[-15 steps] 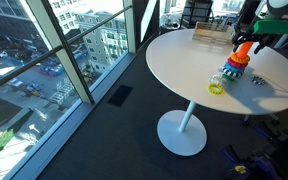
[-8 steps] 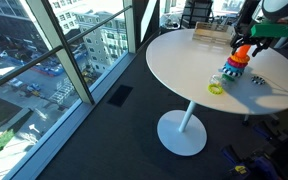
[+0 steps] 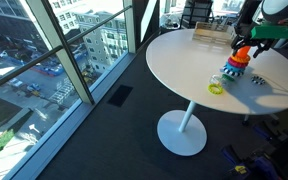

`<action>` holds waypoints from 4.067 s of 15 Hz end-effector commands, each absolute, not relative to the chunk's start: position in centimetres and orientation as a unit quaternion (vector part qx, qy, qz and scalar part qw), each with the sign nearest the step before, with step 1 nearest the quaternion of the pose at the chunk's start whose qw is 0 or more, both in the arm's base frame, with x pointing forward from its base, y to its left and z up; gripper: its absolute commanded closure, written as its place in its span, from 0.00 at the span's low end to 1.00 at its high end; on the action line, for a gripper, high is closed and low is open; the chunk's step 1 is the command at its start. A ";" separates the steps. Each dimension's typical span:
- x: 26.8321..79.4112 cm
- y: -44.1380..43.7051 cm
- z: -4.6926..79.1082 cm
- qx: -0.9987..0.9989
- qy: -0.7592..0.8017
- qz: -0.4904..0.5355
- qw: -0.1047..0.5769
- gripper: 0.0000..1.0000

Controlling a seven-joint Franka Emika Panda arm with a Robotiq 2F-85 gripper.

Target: Put the yellow object on the table

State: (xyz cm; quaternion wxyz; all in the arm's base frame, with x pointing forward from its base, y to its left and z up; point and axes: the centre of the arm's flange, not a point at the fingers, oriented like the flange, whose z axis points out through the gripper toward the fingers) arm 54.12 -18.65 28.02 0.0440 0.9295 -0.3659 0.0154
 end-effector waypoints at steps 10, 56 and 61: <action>54.0 -19.0 26.5 0.924 -0.379 0.032 0.038 0.00; 53.5 -18.6 38.7 0.909 -0.399 0.117 -0.007 0.59; 53.8 -18.6 38.5 0.910 -0.399 0.112 -0.006 0.45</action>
